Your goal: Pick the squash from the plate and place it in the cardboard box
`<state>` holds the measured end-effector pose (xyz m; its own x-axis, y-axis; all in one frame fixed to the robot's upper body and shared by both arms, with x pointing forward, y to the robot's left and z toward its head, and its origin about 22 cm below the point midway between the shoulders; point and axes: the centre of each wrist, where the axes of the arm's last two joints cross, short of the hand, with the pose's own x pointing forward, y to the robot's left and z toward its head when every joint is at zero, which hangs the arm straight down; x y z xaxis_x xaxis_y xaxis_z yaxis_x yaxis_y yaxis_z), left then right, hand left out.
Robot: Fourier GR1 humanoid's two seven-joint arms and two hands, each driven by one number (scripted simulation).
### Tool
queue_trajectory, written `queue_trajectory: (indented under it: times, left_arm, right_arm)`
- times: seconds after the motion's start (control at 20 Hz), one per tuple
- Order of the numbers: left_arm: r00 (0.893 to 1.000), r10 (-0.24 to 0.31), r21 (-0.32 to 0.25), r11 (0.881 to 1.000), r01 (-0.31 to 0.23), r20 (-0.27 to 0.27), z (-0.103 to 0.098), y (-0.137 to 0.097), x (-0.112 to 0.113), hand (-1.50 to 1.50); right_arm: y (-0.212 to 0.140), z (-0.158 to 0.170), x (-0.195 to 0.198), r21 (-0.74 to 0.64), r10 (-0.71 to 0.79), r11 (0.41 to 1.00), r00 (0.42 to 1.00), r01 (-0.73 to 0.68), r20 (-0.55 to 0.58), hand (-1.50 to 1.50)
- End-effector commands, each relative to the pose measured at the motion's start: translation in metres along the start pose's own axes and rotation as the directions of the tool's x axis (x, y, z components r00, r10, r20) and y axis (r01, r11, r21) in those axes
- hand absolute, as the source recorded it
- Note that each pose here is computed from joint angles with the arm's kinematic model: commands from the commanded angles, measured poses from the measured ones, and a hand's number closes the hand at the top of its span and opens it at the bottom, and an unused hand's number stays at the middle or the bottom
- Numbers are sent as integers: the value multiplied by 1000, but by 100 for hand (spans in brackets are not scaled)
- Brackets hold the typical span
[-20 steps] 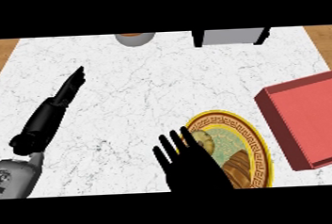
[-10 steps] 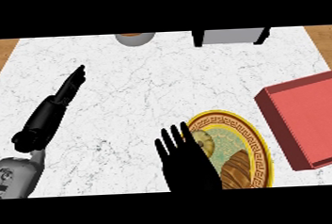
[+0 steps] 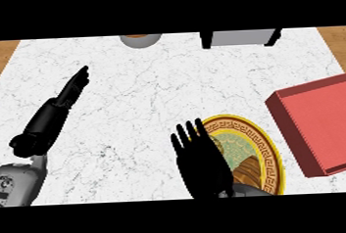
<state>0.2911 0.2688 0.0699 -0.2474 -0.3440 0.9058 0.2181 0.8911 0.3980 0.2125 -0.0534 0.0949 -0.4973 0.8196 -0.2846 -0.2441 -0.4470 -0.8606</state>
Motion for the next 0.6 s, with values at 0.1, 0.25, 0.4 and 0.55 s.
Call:
queue_trajectory:
  times: [0.1, 0.25, 0.4, 0.55]
  left_arm:
    - [1000, 3, -10, 1000, -3, -2, -6, 5, 2, 0]
    - [1000, 3, -1, 1000, -3, 12, 9, 10, 9, 0]
    - [1000, 3, 1, 1000, -3, 14, 9, -8, 5, 0]
    - [1000, 11, 2, 1000, -11, 4, 6, 0, 8, 0]
  right_arm:
    - [14, 0, -6, 30, -22, 999, 999, 21, 39, -150]
    - [17, -23, -4, 18, -22, 1000, 999, 22, 25, -150]
    - [46, -29, -14, 37, 14, 999, 1000, -14, 3, -150]
    - [29, -36, -8, 39, 22, 999, 999, -21, -36, -150]
